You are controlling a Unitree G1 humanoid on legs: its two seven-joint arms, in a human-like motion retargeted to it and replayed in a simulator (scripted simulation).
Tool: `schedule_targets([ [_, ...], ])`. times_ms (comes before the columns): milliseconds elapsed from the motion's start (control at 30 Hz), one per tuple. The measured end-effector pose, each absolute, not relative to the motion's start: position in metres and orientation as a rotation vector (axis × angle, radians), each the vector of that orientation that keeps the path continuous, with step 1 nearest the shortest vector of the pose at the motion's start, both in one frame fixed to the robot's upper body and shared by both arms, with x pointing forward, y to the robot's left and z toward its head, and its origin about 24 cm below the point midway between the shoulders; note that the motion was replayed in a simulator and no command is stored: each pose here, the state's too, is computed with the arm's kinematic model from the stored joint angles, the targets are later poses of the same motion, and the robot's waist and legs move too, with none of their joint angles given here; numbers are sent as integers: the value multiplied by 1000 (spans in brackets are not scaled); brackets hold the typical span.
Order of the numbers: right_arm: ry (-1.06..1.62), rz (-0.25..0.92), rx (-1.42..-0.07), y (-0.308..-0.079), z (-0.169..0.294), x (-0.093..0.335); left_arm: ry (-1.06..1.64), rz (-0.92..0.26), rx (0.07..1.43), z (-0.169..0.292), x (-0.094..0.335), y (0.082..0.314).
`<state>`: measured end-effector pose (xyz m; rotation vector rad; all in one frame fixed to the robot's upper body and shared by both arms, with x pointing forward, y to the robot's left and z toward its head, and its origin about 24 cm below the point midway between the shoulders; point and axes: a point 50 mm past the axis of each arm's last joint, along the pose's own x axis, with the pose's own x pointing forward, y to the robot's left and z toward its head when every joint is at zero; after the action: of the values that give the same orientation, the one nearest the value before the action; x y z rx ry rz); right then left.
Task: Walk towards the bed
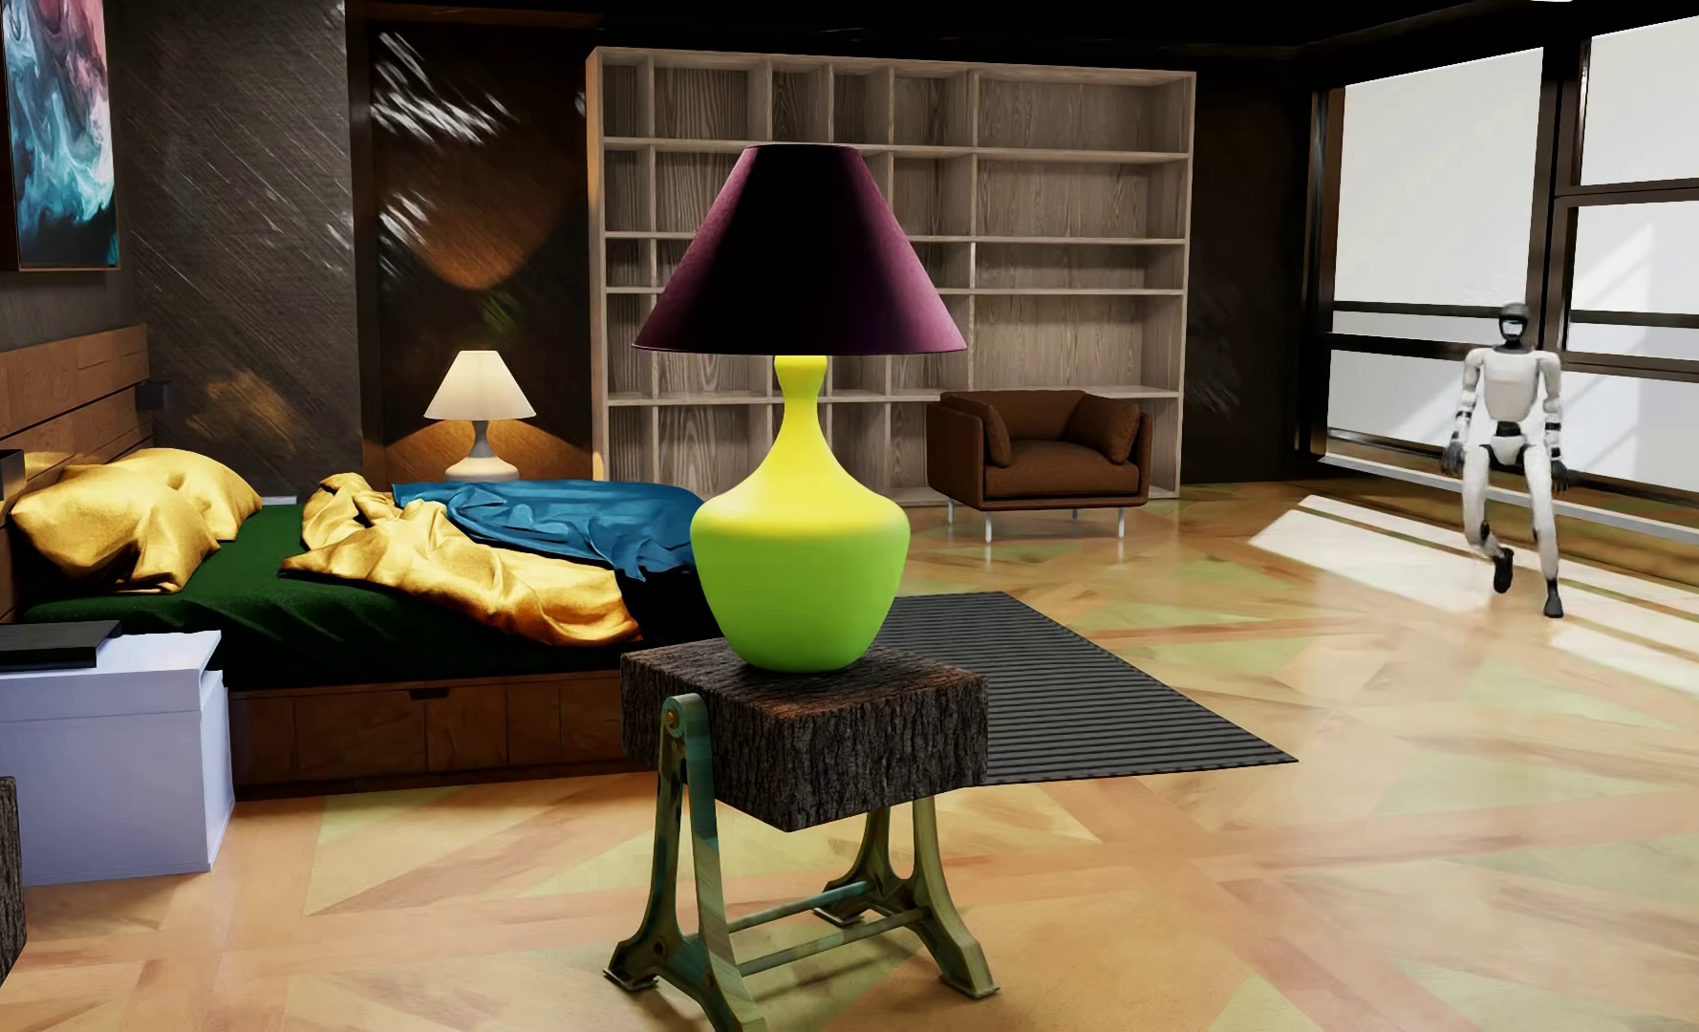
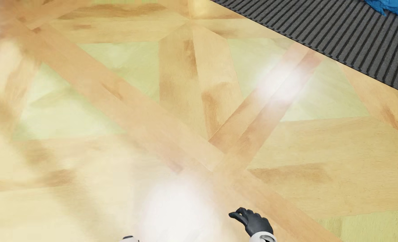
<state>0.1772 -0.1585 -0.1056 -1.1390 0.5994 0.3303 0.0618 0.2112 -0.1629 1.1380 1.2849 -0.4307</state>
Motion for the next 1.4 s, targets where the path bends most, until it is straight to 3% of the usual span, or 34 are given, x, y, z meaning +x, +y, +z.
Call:
schedule_targets([
  [67, 914, 664, -1186, -161, -149, 120, 923, -230, 1047, -138, 138, 198],
  [133, 1179, 911, -1140, -184, -167, 68, 603, 25, 902, -94, 204, 195],
  [167, 1261, 928, -1107, -197, -169, 50, 457, 141, 839, -66, 233, 194],
  [200, 1331, 832, -1066, -210, -169, 36, 316, 232, 769, -37, 256, 191],
  [233, 1412, 633, -1016, -224, -168, 20, 192, 280, 699, -11, 270, 186],
  [300, 1604, 179, -929, -235, -165, -16, 64, 242, 674, 11, 269, 178],
  [333, 1660, 63, -866, -224, -165, -26, 68, 187, 760, 10, 262, 178],
  [367, 1652, 51, -777, -208, -169, -23, 103, 127, 886, 2, 253, 180],
  [400, 1584, 118, -738, -194, -172, -4, 174, 60, 1000, -13, 242, 182],
  [433, 1465, 195, -819, -186, -172, 27, 290, -28, 1067, -35, 229, 183],
  [467, 1298, 207, -970, -182, -165, 68, 455, -149, 1090, -65, 211, 184],
  [500, 1108, 148, -1057, -175, -152, 112, 651, -298, 1097, -96, 186, 187],
  [567, 756, 88, -929, -149, -115, 189, 1035, -599, 1122, -143, 122, 199],
  [633, 377, 192, -899, -119, -59, 253, 1247, -744, 1103, -161, 71, 205],
  [667, 167, 216, -963, -106, -25, 276, 1277, -725, 1063, -163, 54, 203],
  [733, -166, 195, -1033, -88, 27, 297, 1274, -559, 969, -164, 31, 199],
  [800, -208, 174, -984, -90, 32, 294, 1291, -404, 923, -163, 12, 196],
  [900, 118, 242, -1048, -120, -27, 265, 1345, -388, 821, -168, 10, 177],
  [967, 490, 347, -1146, -140, -87, 224, 1265, -433, 884, -167, 49, 176],
  [1033, 896, 600, -1249, -162, -142, 159, 1055, -339, 1008, -152, 108, 181],
  [1100, 1149, 927, -1285, -183, -167, 89, 777, -219, 1026, -123, 171, 179],
  [1133, 1225, 967, -1236, -193, -171, 64, 625, -192, 1014, -101, 203, 174],
  [1167, 1287, 884, -1160, -203, -171, 43, 469, -177, 1010, -76, 233, 168],
  [1200, 1331, 730, -1095, -213, -170, 27, 322, -156, 1017, -50, 256, 163],
  [1267, 1422, 505, -1078, -228, -166, -4, 137, -67, 1015, -13, 280, 160],
  [1333, 1552, 540, -1064, -226, -167, -27, 163, 26, 980, -13, 273, 172],
  [1400, 1543, 678, -998, -210, -174, -9, 324, 10, 991, -41, 246, 186],
])
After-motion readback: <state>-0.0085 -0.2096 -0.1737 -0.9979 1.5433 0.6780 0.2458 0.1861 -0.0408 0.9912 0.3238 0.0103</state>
